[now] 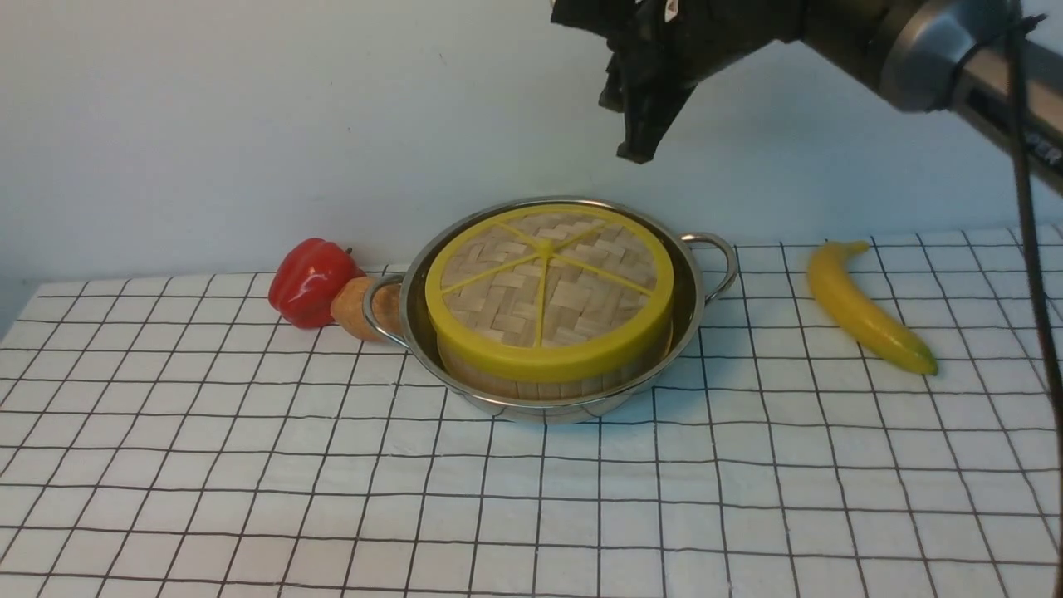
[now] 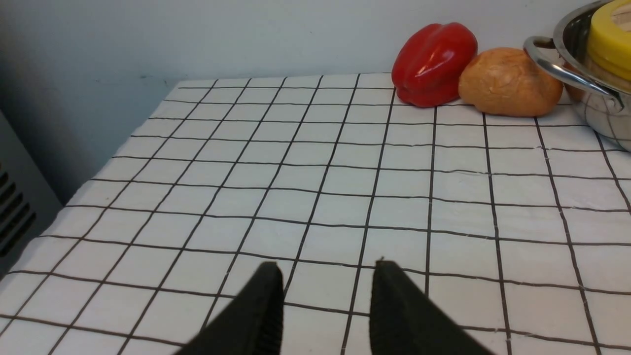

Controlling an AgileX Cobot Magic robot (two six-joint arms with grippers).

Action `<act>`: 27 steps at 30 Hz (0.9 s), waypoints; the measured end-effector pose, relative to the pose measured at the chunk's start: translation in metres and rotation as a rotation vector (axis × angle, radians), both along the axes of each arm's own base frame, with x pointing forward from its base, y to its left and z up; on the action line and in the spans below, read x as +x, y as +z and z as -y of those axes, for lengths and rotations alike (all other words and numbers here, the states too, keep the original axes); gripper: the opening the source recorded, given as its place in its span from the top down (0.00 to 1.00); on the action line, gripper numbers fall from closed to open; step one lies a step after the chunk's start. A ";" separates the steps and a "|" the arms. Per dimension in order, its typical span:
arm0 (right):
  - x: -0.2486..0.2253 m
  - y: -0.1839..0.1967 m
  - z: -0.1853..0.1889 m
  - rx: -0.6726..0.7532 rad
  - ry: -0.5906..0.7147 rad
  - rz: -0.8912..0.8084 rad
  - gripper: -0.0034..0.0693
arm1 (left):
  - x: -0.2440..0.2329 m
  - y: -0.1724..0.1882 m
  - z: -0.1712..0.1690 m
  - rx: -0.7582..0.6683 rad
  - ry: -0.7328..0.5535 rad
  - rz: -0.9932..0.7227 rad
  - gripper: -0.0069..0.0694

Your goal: Place the steamer in the pot on the white tablecloth, and put the lid on the steamer.

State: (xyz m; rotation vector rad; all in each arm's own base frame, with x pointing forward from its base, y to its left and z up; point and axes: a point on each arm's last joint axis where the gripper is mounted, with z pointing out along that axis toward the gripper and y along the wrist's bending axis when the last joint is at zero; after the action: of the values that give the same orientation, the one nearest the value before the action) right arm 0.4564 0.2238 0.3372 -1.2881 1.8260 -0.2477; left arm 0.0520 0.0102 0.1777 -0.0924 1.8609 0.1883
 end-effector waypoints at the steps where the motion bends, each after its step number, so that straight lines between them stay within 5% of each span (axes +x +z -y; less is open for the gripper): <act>1: 0.000 0.003 0.002 0.007 -0.011 0.003 0.76 | 0.000 0.000 0.000 0.000 0.000 0.000 0.59; 5: -0.007 0.040 0.031 0.146 -0.177 0.034 0.97 | 0.000 0.000 0.000 0.000 0.000 0.000 0.59; 16: -0.047 0.132 0.094 0.670 -0.383 0.027 0.97 | 0.000 0.000 0.000 0.000 0.000 0.000 0.59; 27: -0.062 0.143 0.096 0.727 -0.396 -0.029 0.95 | 0.000 0.000 0.000 0.000 0.000 0.000 0.59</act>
State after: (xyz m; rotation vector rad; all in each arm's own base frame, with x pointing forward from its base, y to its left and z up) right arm 0.3941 0.1281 0.4801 -0.4289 1.9213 0.2180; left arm 0.0520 0.0102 0.1777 -0.0924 1.8609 0.1883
